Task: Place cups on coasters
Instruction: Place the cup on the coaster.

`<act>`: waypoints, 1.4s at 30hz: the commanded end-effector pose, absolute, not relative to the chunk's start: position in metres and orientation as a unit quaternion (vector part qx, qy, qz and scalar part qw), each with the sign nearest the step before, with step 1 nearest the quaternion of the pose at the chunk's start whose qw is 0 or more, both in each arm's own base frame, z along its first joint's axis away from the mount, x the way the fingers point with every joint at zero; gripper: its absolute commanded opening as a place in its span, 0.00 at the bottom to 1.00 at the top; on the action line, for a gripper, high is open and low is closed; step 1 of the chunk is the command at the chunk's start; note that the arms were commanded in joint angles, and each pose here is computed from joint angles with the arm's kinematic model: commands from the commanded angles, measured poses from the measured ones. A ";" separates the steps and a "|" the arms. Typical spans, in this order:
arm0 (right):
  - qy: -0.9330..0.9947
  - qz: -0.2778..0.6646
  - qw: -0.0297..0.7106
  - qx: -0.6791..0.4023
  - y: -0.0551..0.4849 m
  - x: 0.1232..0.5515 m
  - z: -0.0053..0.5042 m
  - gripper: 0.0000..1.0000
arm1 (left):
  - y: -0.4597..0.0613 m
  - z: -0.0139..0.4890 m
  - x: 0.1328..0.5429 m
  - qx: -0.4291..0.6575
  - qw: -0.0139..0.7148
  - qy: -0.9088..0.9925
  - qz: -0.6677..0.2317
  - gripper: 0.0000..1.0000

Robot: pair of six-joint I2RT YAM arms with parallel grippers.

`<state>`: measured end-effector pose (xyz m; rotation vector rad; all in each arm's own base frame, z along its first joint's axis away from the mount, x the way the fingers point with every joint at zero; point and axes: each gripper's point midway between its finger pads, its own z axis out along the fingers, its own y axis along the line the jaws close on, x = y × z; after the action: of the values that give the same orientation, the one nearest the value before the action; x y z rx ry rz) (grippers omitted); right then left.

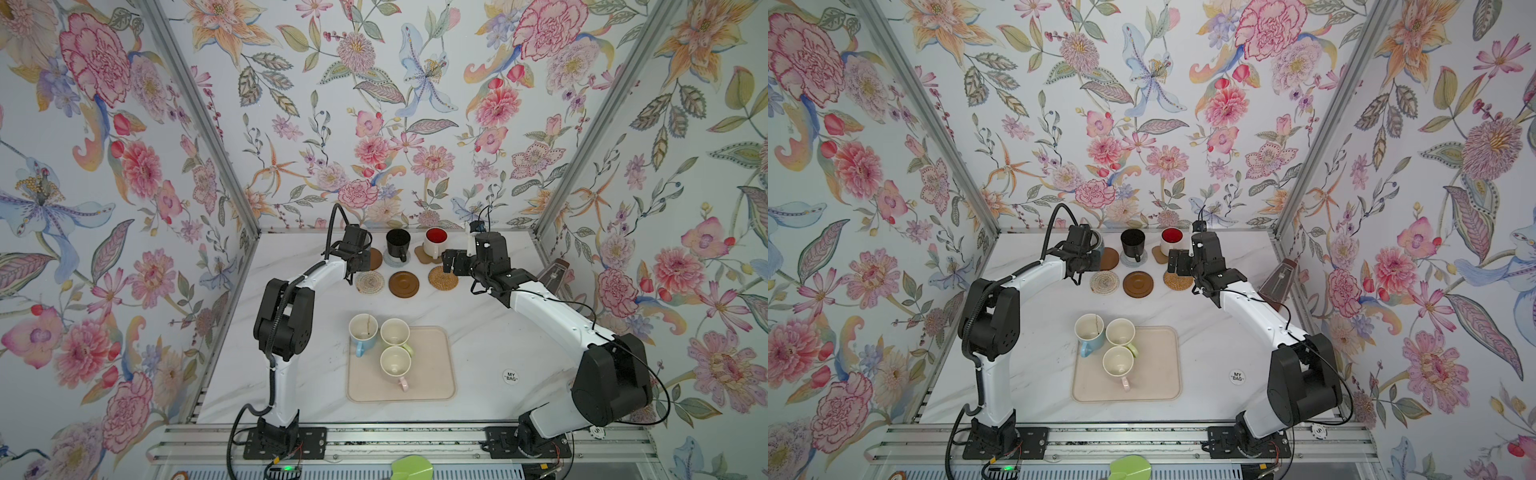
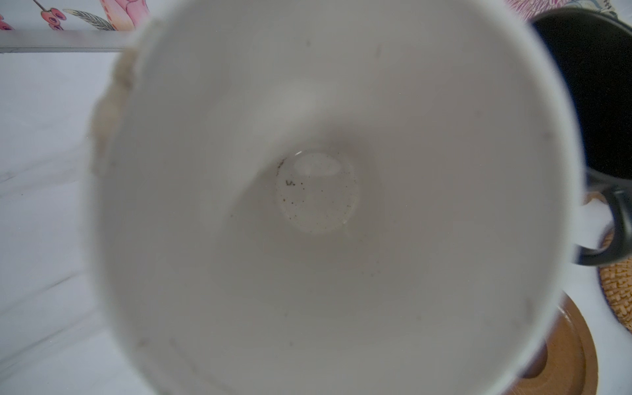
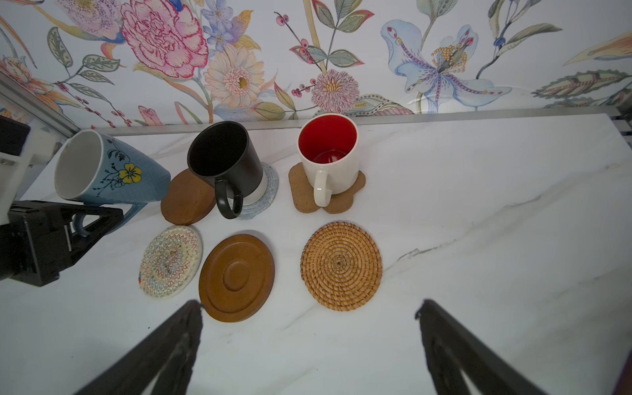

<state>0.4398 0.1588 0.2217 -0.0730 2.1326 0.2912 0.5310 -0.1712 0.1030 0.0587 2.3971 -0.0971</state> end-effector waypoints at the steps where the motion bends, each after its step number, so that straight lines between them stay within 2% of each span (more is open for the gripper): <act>1: 0.869 0.125 0.479 -0.024 0.153 0.434 0.229 0.99 | -0.174 0.131 0.557 0.011 0.414 0.909 -0.051 0.00; 22: 0.870 0.121 0.478 -0.012 0.140 0.437 0.227 0.99 | -0.183 0.094 0.571 0.011 0.397 0.916 -0.058 0.00; 42: 0.871 0.126 0.476 -0.010 0.142 0.439 0.224 0.99 | -0.188 0.093 0.567 0.004 0.397 0.914 -0.088 0.00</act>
<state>0.4407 0.1439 0.2236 -0.0394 2.1296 0.2962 0.5540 -0.1879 0.0744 0.0414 2.3881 -0.1761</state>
